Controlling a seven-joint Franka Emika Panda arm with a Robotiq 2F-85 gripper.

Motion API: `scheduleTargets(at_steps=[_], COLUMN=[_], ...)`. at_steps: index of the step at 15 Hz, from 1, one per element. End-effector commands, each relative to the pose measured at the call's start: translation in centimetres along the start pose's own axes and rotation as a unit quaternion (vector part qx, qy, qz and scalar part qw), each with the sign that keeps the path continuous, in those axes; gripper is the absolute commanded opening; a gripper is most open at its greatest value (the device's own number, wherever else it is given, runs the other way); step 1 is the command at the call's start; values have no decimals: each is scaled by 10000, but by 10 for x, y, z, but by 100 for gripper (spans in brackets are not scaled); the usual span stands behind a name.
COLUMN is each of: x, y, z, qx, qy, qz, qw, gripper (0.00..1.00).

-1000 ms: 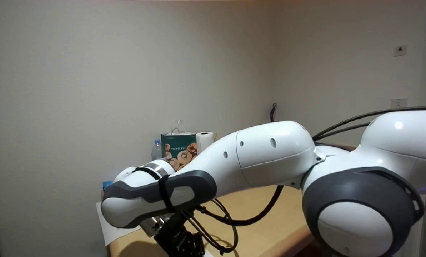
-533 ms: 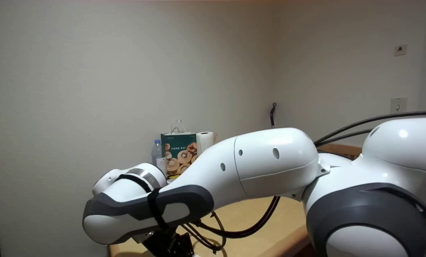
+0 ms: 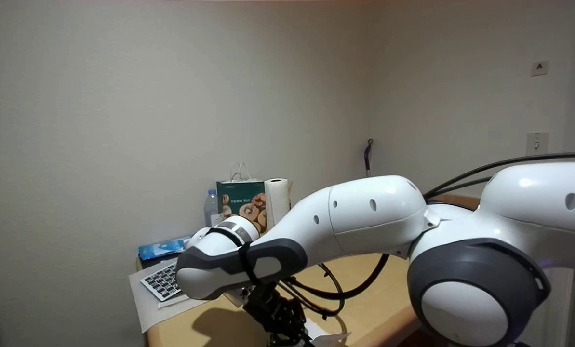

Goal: Wipe the table with the cloth

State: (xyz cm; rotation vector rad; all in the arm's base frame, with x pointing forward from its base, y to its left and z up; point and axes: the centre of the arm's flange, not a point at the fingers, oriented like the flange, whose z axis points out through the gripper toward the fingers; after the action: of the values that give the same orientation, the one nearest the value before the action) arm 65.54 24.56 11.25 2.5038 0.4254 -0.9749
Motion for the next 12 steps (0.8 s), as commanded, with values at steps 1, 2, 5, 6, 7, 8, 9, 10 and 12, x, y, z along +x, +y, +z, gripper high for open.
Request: scheduleTargets(at_steps=[1, 2, 5, 6, 7, 8, 9, 10, 12], x=[0, -1, -3, -2, -2, -3, -4, -6, -7], y=[-2, -8, -19, -12, -3, 12, 24, 39, 62], z=[-1, -2, -5, 1, 10, 27, 42, 61, 85], qx=[-4, -34, -97, -48, 88, 347, 562, 749, 1143], qy=[9, 21, 45, -64, -128, -246, -326, -386, -513], qz=[-10, -41, -97, 69, 100, 208, 266, 316, 405], qw=[10000, 10000, 9999, 9999, 9998, 9989, 9975, 9959, 9913], gripper=[1, 1, 0, 0, 0, 0, 0, 0, 0])
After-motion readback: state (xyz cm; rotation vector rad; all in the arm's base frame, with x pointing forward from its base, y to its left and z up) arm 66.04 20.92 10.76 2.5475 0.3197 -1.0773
